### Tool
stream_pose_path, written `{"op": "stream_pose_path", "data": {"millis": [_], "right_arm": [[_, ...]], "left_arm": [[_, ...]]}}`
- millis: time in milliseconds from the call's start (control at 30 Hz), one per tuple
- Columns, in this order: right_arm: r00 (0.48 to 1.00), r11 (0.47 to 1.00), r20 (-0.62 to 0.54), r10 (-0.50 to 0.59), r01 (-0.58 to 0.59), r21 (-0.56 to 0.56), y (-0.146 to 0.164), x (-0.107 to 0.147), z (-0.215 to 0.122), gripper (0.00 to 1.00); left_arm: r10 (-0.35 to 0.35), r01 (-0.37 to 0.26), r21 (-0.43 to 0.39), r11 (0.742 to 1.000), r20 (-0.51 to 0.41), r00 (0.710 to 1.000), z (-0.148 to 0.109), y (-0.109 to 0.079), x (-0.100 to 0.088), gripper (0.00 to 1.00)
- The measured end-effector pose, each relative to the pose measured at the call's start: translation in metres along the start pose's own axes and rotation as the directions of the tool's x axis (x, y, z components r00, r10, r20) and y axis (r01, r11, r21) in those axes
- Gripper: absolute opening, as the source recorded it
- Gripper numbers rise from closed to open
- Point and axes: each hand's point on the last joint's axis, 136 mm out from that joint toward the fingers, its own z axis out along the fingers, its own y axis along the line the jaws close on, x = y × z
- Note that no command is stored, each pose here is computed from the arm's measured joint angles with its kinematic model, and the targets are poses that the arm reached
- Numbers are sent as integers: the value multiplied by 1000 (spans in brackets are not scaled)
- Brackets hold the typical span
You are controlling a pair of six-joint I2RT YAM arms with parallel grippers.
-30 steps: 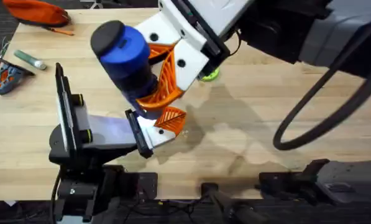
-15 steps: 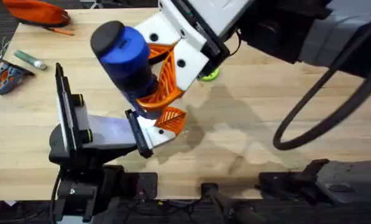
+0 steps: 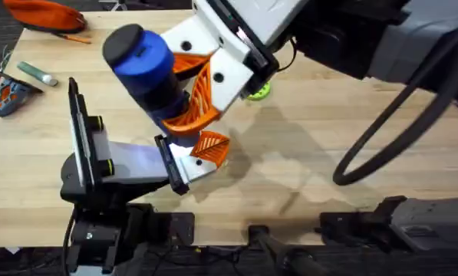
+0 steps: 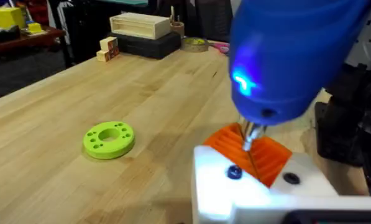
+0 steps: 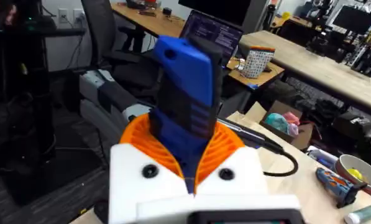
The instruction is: Pick up the gripper from the table and insert it into the empty holder that is missing its gripper. Then pick up a screw, insert it into the mounting hole, and use the screwdriver to tighten it. Finally, clean up the table by picking up the vegetable and placing it into the bucket.
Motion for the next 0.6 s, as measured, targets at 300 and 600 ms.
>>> {"op": "stream_pose_path", "data": {"millis": [300,600], "right_arm": [[1000,1000,1,30,-30,-5,-3,11,0,8],[1000,1000,1,30,-30,-5,-3,11,0,8]], "left_arm": [[0,0,0,1000,0,1000,0,0,0,15],[0,0,0,1000,0,1000,0,0,0,15]]}}
